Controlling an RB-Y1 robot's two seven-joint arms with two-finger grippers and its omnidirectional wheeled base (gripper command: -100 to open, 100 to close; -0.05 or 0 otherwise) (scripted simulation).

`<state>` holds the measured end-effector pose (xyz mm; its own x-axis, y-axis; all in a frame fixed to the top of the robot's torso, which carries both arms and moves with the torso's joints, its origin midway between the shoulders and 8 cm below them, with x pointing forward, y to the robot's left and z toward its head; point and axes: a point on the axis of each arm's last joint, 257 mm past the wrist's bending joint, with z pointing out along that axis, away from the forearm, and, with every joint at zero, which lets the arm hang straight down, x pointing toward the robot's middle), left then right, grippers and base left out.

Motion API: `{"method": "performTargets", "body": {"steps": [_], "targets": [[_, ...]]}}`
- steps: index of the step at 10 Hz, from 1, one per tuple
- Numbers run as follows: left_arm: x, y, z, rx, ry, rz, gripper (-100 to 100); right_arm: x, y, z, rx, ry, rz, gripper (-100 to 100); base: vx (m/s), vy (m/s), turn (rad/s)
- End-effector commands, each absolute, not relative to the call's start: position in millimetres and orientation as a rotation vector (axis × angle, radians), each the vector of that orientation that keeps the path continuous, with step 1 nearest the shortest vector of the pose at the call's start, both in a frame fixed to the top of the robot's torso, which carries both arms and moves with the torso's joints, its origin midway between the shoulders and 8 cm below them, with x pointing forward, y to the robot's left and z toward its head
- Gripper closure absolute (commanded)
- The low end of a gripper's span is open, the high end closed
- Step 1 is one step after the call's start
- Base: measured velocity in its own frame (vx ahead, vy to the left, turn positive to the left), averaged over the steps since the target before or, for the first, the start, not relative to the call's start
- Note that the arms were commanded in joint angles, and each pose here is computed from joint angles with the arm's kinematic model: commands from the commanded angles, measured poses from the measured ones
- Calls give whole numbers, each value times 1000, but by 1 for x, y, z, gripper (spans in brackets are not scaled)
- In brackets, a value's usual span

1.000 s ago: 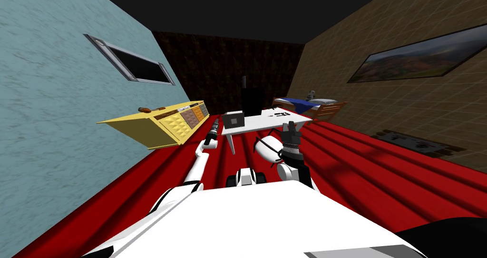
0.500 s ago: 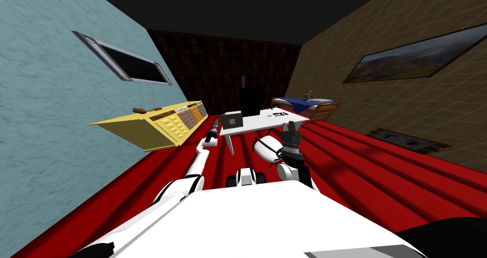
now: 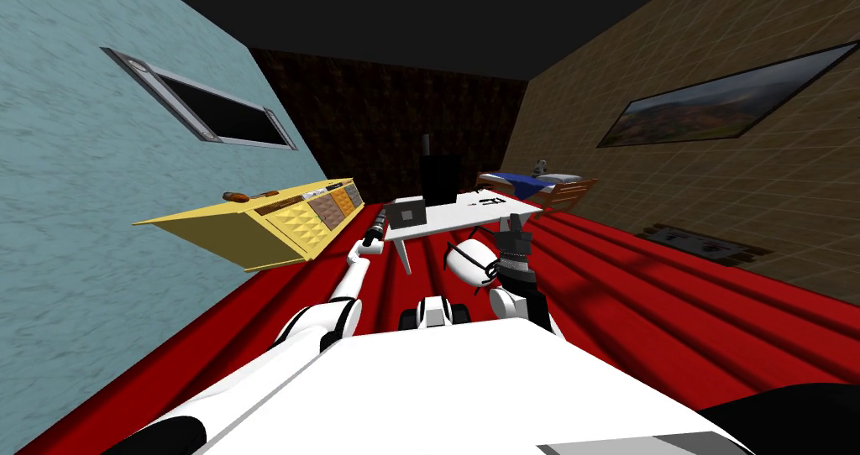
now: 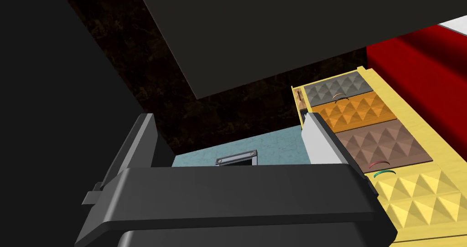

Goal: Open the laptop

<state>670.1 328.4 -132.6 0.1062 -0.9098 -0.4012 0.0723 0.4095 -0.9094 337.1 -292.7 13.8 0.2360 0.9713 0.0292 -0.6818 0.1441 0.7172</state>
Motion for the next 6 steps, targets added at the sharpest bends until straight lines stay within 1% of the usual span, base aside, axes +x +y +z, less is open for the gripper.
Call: {"method": "performTargets", "body": {"steps": [1, 6], "targets": [[679, 341, -137, -894, 1270, -843, -100, 337, -293, 14, 695, 509, 1268, 0, 21, -32, -31], [698, 385, -134, -932, 1305, -734, -100, 337, -293, 14, 695, 509, 1268, 0, 22, -33, -52]]}}
